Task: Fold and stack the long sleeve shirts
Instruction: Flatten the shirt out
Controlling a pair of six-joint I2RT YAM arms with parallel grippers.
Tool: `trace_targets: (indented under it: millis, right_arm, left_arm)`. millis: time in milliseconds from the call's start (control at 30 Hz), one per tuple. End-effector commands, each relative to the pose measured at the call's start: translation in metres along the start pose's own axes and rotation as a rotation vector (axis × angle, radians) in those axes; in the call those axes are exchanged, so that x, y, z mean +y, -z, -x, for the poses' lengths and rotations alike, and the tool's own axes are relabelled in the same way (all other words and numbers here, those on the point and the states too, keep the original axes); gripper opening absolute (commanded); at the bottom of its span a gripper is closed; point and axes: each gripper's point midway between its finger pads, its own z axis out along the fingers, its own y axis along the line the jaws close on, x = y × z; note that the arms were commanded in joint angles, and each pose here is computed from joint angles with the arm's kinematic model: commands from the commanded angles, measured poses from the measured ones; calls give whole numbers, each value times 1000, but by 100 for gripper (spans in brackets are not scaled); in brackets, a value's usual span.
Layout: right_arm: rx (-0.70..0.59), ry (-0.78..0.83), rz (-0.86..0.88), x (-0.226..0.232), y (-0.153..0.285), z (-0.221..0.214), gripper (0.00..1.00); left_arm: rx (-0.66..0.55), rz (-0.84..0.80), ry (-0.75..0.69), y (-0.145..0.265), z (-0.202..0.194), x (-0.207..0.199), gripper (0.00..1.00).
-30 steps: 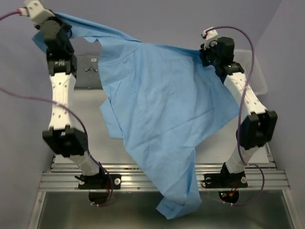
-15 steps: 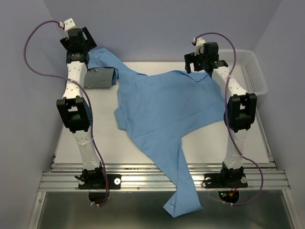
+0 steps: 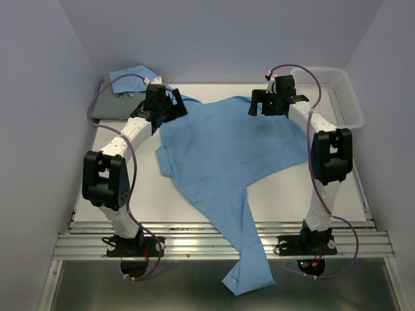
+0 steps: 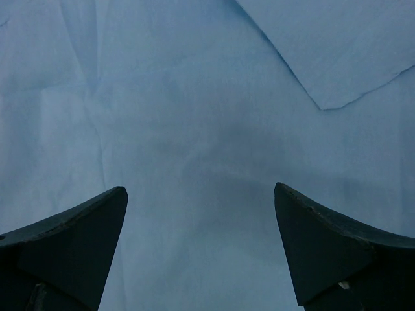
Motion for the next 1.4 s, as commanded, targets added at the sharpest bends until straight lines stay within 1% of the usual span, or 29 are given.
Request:
trace_targets:
  millis: [0, 33, 67, 167, 200, 267, 333, 367, 400, 433, 500, 633, 733, 800, 833, 867, 967, 1000, 1033, 1067, 1100, 1133, 1200, 1233, 1300, 1333, 1367]
  right_arm:
    - [-46, -80, 37, 3, -25, 16, 100]
    - [-63, -87, 46, 3, -33, 20, 100]
    - [-54, -101, 70, 3, -49, 18, 100]
    - [-47, -121, 144, 10, -77, 19, 100]
    - [-71, -113, 164, 16, -85, 22, 100]
    - [-67, -118, 164, 16, -105, 15, 100]
    - [-69, -111, 138, 19, -121, 13, 100]
    - [-98, -104, 123, 17, -124, 26, 100]
    - [-105, -102, 107, 18, -131, 26, 100]
    - [-102, -109, 77, 9, -142, 20, 100]
    - [-142, -126, 4, -5, -151, 27, 100]
    - [-196, -134, -115, -31, -171, 30, 100]
    - [-223, -111, -204, -49, -175, 36, 100]
    - [-269, -103, -265, -61, -179, 46, 100]
    - [-311, -98, -317, -69, -175, 59, 100]
    - [-322, -83, -342, -76, -180, 57, 100]
    - [-470, -11, -392, -84, -175, 95, 100]
    - [-508, -2, -402, -90, -173, 104, 100]
    - [-576, 6, -398, -91, -174, 115, 100]
    - [-634, 5, -422, -100, -165, 131, 100]
    - [-645, 4, -435, -110, -166, 131, 100]
    - [-696, 5, -428, -107, -160, 145, 100]
    - [-735, 59, -412, -106, -151, 160, 100]
    - [-755, 98, -418, -103, -139, 172, 100]
    - [-746, 141, -367, -89, -126, 184, 100]
    - [-704, 153, -348, -86, -128, 176, 100]
    - [-731, 171, -301, -69, -103, 197, 100]
  left_arm:
    - [268, 35, 86, -3, -100, 17, 99]
    - [297, 35, 92, -2, -113, 18, 99]
    - [352, 28, 98, -1, -134, 17, 99]
    - [442, 27, 98, 0, -173, 16, 99]
    - [468, 24, 101, 1, -182, 15, 99]
    - [526, 55, 113, 2, -204, 21, 99]
    - [548, 99, 113, 2, -214, 32, 99]
    - [565, 126, 107, 4, -218, 38, 99]
    - [567, 150, 98, 5, -220, 43, 99]
    - [553, 185, 76, 4, -219, 51, 99]
    - [559, 234, 62, 5, -222, 63, 99]
    - [611, 321, 86, 6, -233, 93, 99]
    - [634, 348, 92, 10, -236, 106, 99]
    - [630, 367, 96, 14, -232, 115, 99]
    - [630, 377, 102, 16, -231, 120, 99]
    - [631, 384, 104, 18, -232, 124, 99]
    - [644, 401, 99, 19, -233, 133, 99]
    - [648, 407, 96, 20, -234, 135, 99]
    - [654, 412, 93, 22, -234, 136, 99]
    - [647, 427, 91, 22, -233, 140, 99]
    - [634, 439, 83, 22, -230, 142, 99]
    - [628, 443, 85, 22, -228, 144, 99]
    - [602, 442, 91, 19, -220, 145, 99]
    - [589, 445, 101, 17, -214, 148, 99]
    - [571, 449, 102, 13, -206, 150, 99]
    - [551, 468, 99, 12, -200, 153, 99]
    - [527, 467, 92, 6, -191, 152, 99]
